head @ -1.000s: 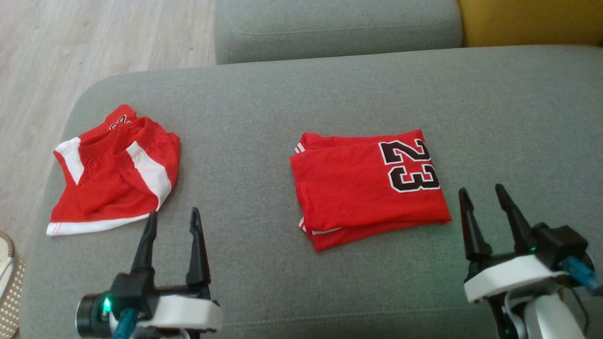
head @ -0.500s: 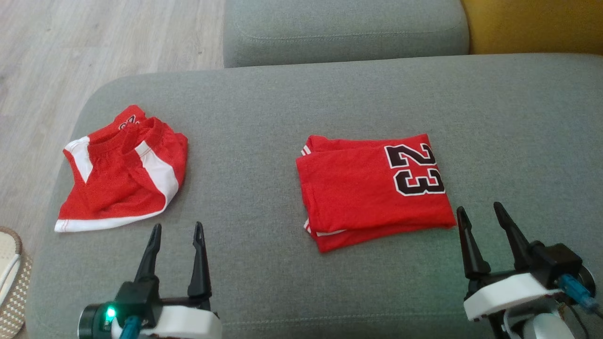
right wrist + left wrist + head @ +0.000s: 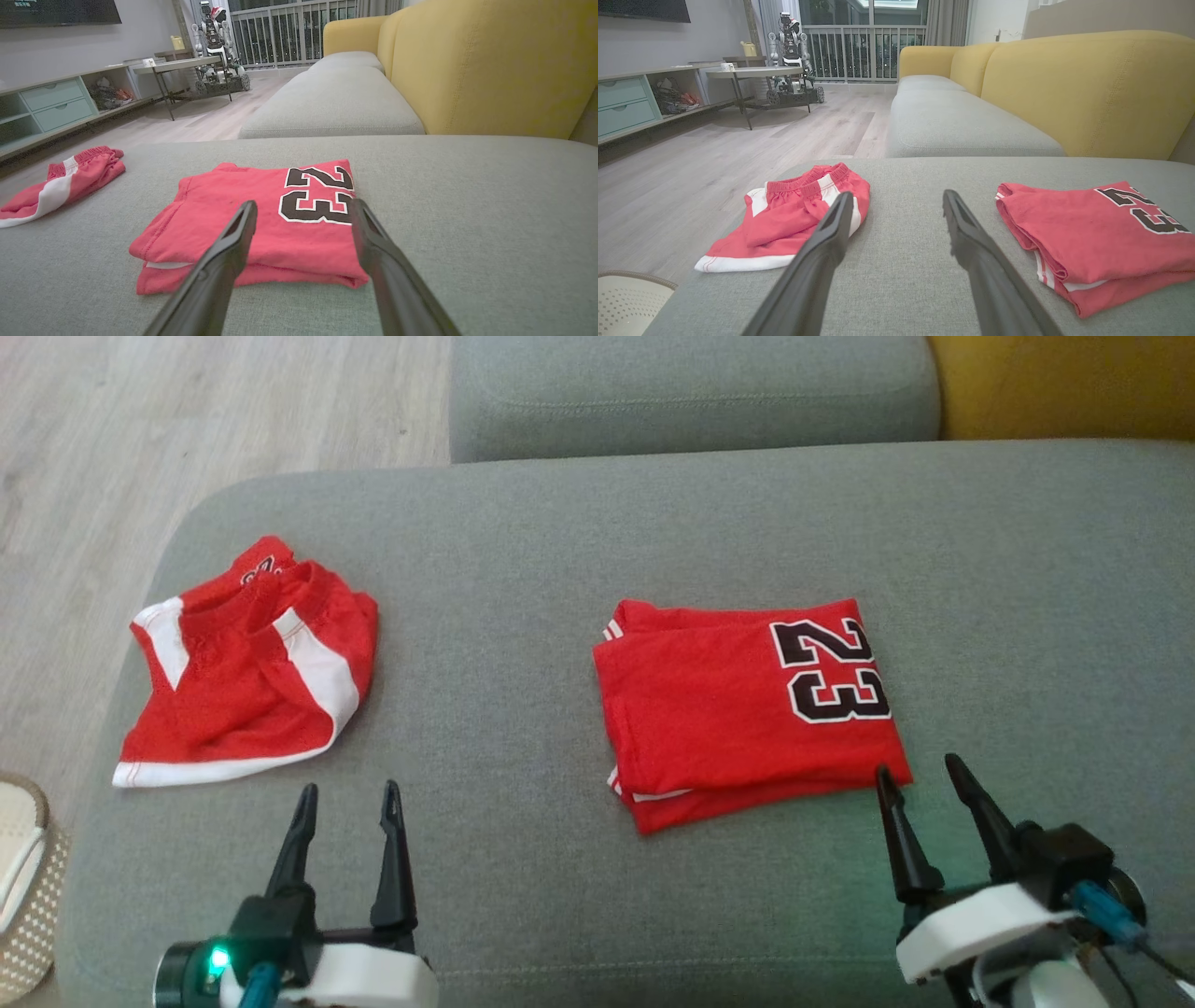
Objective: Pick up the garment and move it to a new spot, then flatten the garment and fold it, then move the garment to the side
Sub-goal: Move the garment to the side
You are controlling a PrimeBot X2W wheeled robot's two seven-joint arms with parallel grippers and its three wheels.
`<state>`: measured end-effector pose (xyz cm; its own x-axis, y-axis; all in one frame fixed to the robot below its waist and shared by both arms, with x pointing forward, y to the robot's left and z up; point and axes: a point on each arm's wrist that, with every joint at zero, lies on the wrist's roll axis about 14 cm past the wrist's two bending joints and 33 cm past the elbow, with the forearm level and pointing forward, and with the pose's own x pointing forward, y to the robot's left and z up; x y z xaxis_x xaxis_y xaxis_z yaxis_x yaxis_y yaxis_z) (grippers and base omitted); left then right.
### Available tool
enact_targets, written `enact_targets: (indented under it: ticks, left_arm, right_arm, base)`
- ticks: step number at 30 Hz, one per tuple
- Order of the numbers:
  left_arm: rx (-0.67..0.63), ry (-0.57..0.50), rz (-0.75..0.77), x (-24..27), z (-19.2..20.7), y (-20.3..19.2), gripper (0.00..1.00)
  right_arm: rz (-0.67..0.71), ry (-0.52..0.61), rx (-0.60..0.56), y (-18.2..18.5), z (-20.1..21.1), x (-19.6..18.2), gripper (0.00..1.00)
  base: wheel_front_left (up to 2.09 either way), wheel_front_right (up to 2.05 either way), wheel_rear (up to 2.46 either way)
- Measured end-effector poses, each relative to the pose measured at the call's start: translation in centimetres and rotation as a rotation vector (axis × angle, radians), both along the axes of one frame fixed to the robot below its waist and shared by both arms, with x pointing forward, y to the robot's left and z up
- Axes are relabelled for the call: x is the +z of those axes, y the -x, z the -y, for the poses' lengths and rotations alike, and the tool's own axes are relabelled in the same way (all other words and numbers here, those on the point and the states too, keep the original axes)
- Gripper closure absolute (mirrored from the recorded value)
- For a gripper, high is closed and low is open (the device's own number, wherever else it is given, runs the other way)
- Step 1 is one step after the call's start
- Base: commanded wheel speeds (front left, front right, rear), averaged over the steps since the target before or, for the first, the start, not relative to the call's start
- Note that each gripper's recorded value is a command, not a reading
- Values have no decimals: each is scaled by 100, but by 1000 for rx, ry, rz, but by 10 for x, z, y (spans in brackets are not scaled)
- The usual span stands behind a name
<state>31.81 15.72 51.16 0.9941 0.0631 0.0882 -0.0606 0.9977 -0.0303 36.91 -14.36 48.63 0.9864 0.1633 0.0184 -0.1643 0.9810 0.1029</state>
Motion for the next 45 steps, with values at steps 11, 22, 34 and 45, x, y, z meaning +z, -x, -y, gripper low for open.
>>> enact_targets:
  ticks: [11,22,34,45]
  left_arm:
    - [-37,4,-33,-9,13,-16,0]
    - [-39,5,-106,-31,16,-24,0]
    - [-61,0,-109,-33,23,-35,0]
    - [-132,9,-96,-32,46,-52,0]
  right_arm:
    - [-94,-14,-6,-74,-6,-21,0]
    - [-388,51,-16,-114,2,-79,0]
    - [-489,66,-27,-110,4,-99,100]
    - [-358,202,-271,-114,131,-50,100]
  base:
    - [0,0,0]
    - [0,0,0]
    - [0,0,0]
    - [0,0,0]
